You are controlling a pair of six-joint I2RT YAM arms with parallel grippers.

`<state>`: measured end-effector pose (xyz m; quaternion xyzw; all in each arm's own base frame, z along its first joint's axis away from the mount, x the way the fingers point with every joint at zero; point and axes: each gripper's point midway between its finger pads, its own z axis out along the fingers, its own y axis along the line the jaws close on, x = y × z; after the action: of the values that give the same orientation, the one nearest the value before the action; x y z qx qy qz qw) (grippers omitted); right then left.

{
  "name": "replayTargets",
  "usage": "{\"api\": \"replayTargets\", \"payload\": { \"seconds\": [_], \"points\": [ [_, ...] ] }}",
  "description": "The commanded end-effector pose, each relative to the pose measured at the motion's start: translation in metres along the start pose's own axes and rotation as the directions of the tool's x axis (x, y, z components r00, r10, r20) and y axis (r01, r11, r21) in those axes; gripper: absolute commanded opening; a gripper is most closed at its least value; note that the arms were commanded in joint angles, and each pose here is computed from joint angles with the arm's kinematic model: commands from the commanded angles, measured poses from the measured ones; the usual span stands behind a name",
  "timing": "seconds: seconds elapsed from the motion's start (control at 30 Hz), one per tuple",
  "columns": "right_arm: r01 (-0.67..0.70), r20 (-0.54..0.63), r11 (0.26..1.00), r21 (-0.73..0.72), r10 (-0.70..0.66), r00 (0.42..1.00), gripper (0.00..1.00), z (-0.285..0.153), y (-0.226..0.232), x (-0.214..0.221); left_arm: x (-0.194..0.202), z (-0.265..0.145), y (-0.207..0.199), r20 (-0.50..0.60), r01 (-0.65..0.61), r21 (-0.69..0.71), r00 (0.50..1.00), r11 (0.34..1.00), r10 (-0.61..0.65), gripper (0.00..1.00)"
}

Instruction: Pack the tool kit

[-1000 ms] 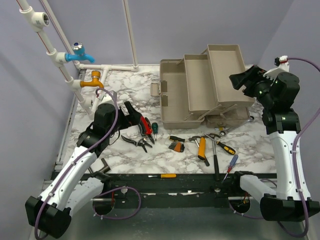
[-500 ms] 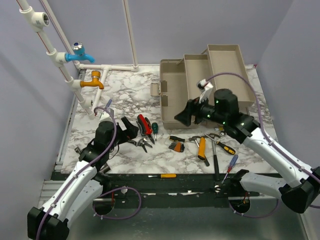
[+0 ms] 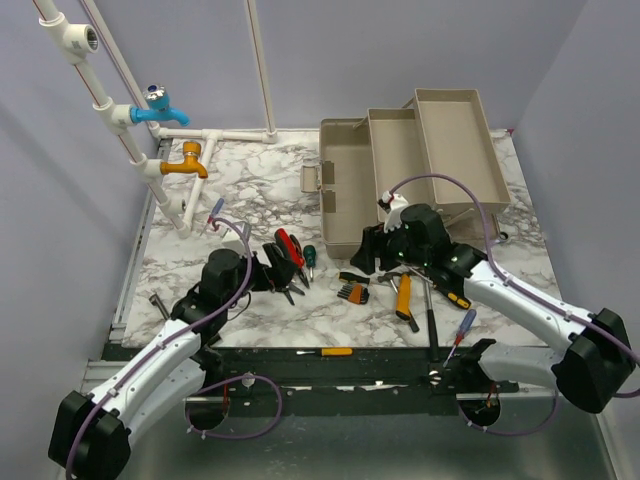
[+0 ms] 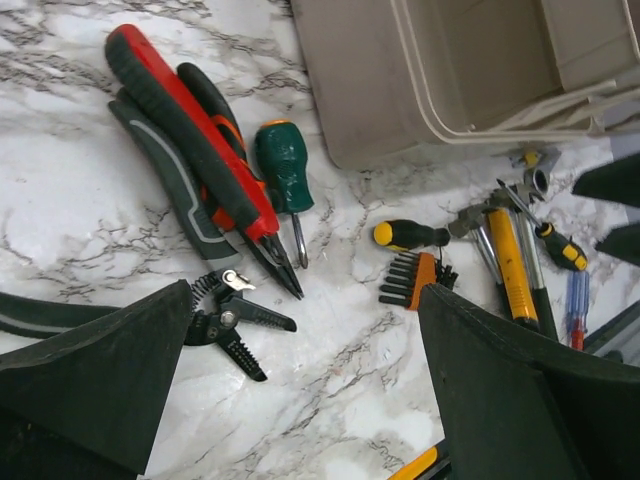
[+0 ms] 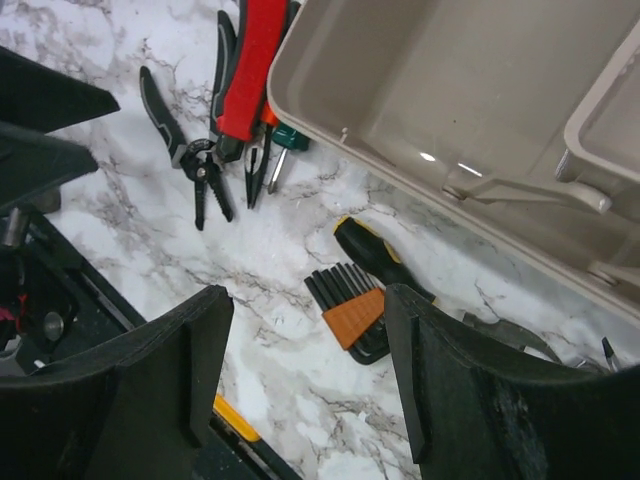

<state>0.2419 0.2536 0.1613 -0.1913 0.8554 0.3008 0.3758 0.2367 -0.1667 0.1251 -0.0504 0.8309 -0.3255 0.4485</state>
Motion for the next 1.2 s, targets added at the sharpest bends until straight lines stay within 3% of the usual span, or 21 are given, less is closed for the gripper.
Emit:
{"api": "replayTargets", "payload": {
  "seconds": [0.0, 0.43, 0.87, 1.0, 1.17],
  "points": [
    [0.016, 0.013, 0.999, 0.05, -0.016, 1.0, 0.69, 0.019, -0.013, 0.0, 0.001, 0.002, -0.017, 0.042, -0.139, 0.061, 0.99, 0.988, 0.137, 0.99],
    [0.072, -0.132, 0.994, 0.082, -0.06, 0.989, 0.64, 0.061, -0.017, 0.05, 0.008, 0.006, -0.013, 0.054, -0.223, 0.031, 0.974, 0.974, 0.221, 0.98],
    [0.223, -0.281, 0.938, 0.264, -0.146, 0.949, 0.62, 0.095, -0.046, 0.09, 0.011, 0.012, -0.018, 0.091, -0.265, 0.084, 0.962, 0.961, 0.258, 0.98],
    [0.239, -0.3, 0.93, 0.28, -0.152, 0.942, 0.58, 0.102, -0.048, 0.096, 0.01, 0.012, -0.018, 0.09, -0.268, 0.079, 0.961, 0.96, 0.261, 0.99],
    [0.255, -0.312, 0.92, 0.296, -0.16, 0.937, 0.43, 0.106, -0.05, 0.097, 0.008, 0.01, -0.018, 0.105, -0.269, 0.079, 0.96, 0.96, 0.261, 0.98]
  ]
}}
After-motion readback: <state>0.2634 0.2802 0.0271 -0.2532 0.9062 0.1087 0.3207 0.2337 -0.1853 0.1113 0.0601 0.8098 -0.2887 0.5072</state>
